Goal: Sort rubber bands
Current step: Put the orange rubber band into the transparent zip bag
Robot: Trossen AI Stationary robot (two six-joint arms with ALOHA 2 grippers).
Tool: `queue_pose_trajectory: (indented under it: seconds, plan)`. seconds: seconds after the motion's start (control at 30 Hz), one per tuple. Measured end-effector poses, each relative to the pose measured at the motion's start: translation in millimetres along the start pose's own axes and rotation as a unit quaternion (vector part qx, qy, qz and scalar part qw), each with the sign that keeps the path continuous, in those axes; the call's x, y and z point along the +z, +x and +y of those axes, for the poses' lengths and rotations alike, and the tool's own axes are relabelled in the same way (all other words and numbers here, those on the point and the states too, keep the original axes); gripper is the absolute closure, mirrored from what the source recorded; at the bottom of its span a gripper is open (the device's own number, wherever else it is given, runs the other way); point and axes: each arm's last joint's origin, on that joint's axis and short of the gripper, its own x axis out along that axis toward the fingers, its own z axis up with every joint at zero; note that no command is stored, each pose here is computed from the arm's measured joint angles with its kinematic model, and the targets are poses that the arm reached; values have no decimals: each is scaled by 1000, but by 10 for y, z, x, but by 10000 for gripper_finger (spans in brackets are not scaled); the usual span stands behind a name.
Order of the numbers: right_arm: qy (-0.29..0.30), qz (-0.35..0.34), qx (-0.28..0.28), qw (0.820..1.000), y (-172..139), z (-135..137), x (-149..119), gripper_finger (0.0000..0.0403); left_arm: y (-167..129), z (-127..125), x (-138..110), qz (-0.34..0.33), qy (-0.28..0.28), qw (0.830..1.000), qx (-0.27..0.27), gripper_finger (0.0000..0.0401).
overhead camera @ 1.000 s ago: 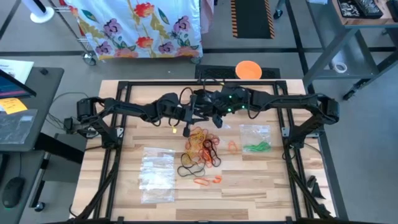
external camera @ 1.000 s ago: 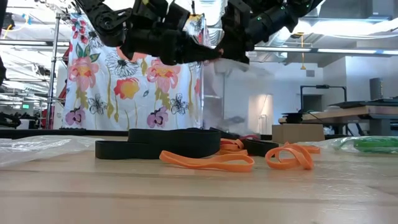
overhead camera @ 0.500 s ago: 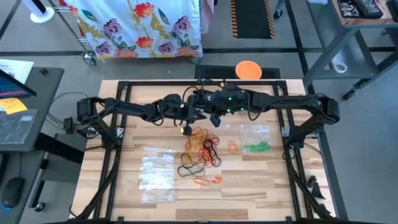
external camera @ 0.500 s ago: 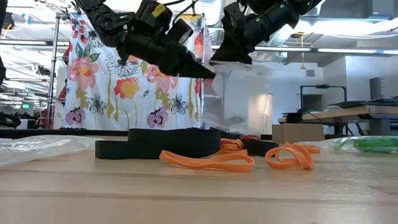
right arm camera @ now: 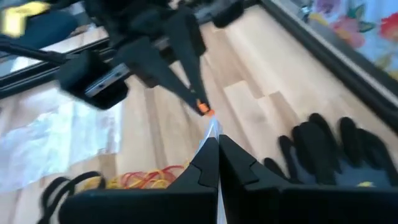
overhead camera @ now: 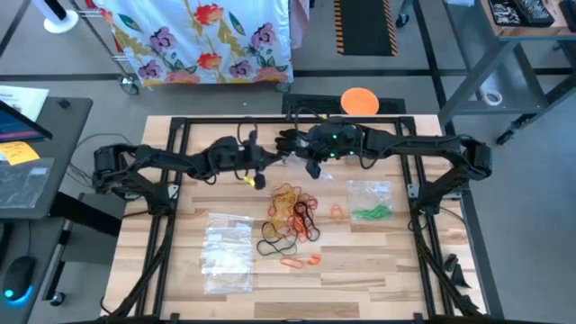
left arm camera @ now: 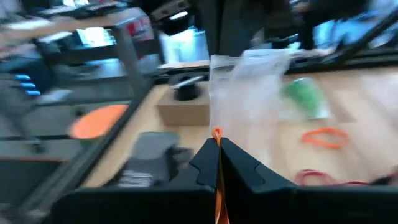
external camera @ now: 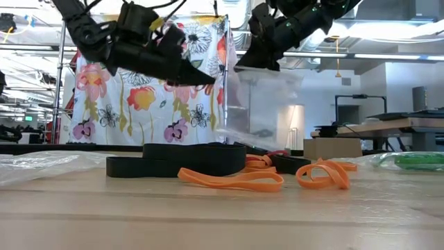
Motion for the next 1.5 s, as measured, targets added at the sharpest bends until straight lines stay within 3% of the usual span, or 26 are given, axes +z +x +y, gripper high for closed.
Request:
queue_pose_trajectory:
  seconds: [0.1, 0.2, 0.3, 0.43, 0.53, 0.73, 0.93, 1.07, 1.2, 1.27, 1.4, 1.5]
  plan:
    - [3, 5, 11, 1000, 0, 9, -8, 403, -8, -53, -25, 4, -38, 996, -82, 401]
    - [1, 7, 15, 1000, 4, 36, -14, 403, -27, -176, -63, 19, -80, 974, -211, 401]
    - [2, 4, 15, 1000, 3, 30, -5, 403, -40, -272, -133, 62, -108, 959, -253, 401]
    - [7, 4, 11, 1000, -22, 7, 48, 403, -37, -308, -207, 109, -109, 967, -202, 401]
    - [7, -4, 8, 1000, -43, -14, 105, 403, -32, -324, -242, 129, -74, 976, -156, 387]
    - [6, -8, 8, 1000, -83, 6, 202, 403, -15, -427, -209, 115, 10, 982, -150, 318]
    - [13, 1, 11, 1000, -88, 43, 204, 403, 12, -492, -136, 89, 64, 989, -102, 251]
    - [14, 2, 14, 1000, -84, 70, 199, 403, 24, -561, -64, 57, 95, 989, -96, 225]
    - [15, 10, 14, 1000, -83, 73, 183, 403, 21, -629, -48, 46, 108, 985, -125, 215]
    - [16, 16, 12, 1000, -84, 66, 171, 403, 17, -623, -50, 61, 117, 988, -86, 214]
    - [7, 19, 14, 1000, -81, 87, 164, 403, -16, -530, 37, 68, 127, 989, 43, 214]
    - [-3, 21, 19, 1000, -77, 120, 157, 403, -26, -400, 132, 19, 84, 995, 53, 214]
